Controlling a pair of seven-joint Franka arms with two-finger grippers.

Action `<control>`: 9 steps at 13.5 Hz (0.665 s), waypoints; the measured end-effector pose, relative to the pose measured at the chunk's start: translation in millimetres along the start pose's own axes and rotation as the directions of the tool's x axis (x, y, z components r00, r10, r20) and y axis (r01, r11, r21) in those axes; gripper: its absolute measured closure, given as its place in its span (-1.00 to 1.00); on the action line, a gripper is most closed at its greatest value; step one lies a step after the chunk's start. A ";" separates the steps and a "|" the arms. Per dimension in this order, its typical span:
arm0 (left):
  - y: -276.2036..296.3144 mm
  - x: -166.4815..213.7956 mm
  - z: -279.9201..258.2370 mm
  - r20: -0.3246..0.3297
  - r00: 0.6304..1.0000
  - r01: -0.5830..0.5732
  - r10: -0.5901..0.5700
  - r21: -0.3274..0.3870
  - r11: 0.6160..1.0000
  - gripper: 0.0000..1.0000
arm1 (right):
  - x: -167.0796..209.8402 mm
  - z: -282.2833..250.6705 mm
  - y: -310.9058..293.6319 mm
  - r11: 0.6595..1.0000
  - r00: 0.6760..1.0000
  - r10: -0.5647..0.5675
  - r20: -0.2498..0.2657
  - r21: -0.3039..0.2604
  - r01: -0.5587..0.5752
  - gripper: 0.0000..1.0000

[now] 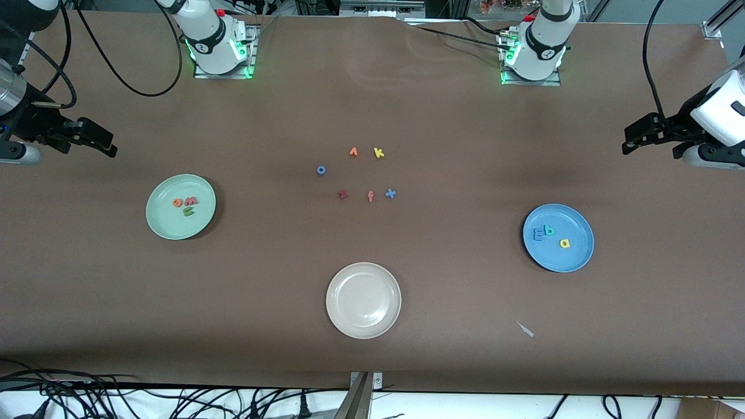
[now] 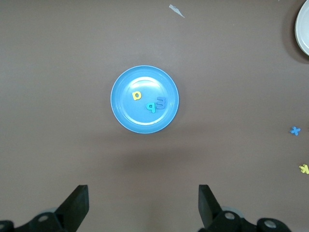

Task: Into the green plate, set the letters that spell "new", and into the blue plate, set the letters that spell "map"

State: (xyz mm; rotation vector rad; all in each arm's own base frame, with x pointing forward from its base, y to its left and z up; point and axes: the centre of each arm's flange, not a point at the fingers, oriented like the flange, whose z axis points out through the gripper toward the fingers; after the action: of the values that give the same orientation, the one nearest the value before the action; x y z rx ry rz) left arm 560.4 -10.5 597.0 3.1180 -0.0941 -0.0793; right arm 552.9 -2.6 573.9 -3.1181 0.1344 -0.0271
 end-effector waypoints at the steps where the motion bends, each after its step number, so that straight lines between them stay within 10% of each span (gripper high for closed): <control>1: 0.7 0.2 0.4 0.001 1.000 -0.001 0.001 0.000 1.000 -1.00 | 0.0 0.0 0.0 1.000 1.000 0.000 0.000 0.000 0.000 -1.00; 9: 2.0 1.6 3.0 0.005 1.000 -0.004 0.004 -0.001 1.000 -1.00 | 0.0 0.0 0.0 1.000 1.000 0.000 0.000 0.000 0.000 -1.00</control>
State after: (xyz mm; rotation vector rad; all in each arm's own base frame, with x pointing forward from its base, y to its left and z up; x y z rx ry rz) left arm 561.8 -12.6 593.9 3.1166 -0.1008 -0.0878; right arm 552.9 -2.6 573.9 -3.1181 0.1345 -0.0271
